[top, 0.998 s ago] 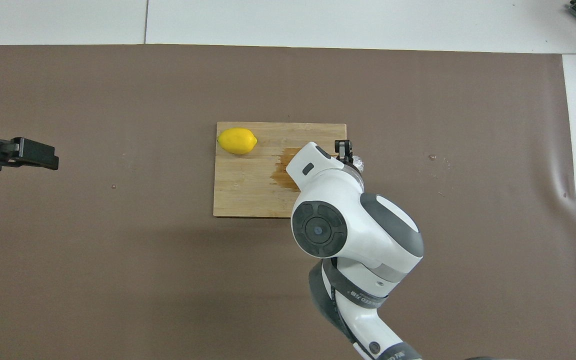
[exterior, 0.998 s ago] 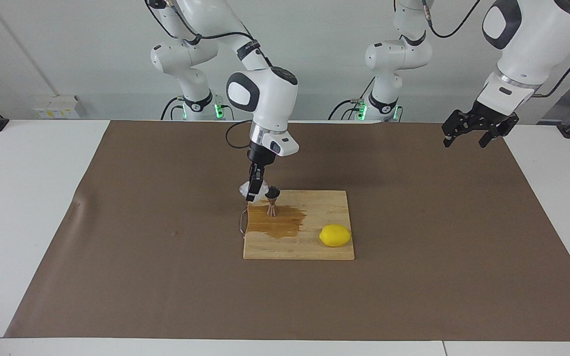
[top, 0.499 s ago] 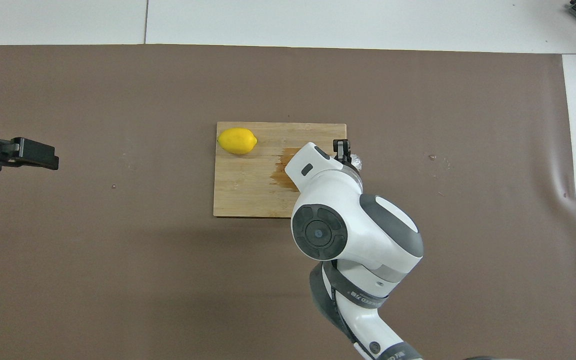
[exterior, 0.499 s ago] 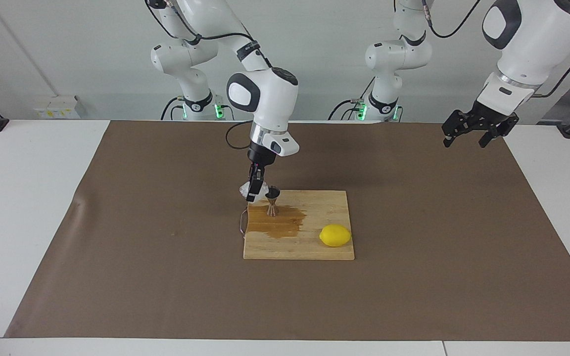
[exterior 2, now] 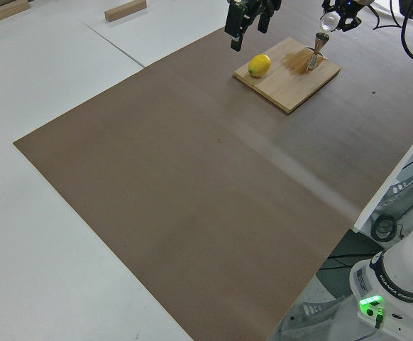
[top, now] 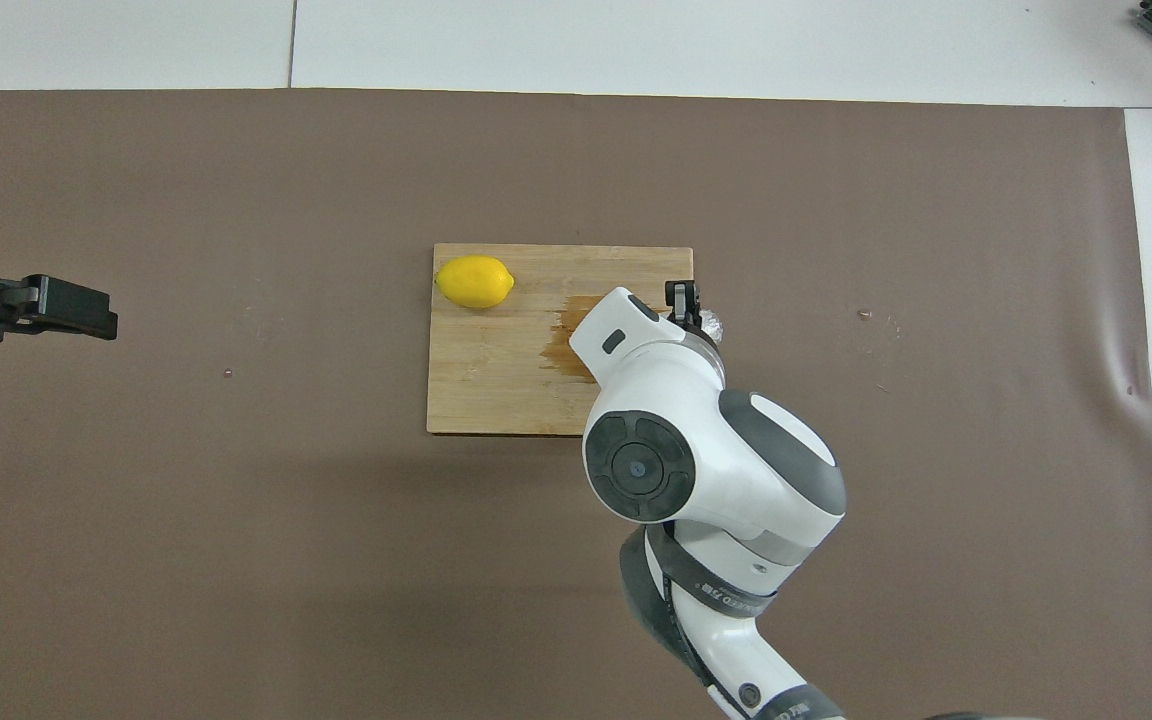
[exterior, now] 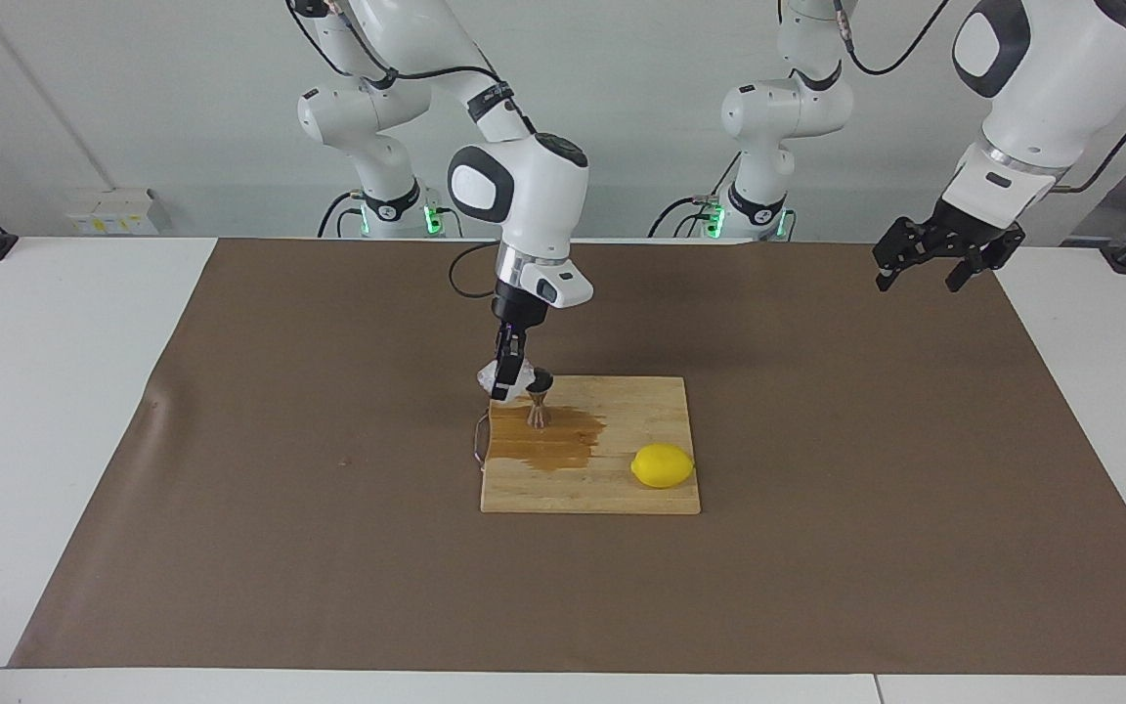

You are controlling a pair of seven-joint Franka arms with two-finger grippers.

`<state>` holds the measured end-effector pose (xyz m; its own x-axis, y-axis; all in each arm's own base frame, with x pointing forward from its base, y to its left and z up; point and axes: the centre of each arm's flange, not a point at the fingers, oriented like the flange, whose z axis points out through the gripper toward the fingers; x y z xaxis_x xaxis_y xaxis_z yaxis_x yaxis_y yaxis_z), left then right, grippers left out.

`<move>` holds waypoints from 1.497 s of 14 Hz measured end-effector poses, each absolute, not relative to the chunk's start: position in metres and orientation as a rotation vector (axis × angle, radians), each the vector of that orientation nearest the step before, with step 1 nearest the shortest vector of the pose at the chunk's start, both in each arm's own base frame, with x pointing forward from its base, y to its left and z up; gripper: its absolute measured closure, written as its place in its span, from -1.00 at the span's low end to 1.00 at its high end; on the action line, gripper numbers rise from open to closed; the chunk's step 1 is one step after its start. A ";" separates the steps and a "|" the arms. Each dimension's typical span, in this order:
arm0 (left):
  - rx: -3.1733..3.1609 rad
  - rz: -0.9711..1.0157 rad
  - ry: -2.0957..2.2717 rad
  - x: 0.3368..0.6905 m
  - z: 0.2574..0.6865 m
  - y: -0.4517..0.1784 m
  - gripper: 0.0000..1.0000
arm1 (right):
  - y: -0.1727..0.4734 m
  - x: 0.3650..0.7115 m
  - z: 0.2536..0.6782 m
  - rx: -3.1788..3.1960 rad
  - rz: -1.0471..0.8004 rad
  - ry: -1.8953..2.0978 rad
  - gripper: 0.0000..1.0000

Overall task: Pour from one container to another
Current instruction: 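Tilt the white cup with the right gripper to pour into the dark cup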

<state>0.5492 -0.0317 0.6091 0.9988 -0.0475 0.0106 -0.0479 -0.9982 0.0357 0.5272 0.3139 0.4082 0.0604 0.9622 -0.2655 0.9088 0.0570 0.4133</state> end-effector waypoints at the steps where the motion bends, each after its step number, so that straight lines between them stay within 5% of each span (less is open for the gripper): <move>1: 3.105 0.015 -0.074 0.549 0.609 -0.032 -1.00 | 0.314 0.527 0.408 1.864 0.146 1.862 -0.01; 21: 3.105 0.015 -0.074 0.549 0.609 -0.032 -1.00 | 0.317 0.523 0.408 1.813 0.133 1.870 -0.01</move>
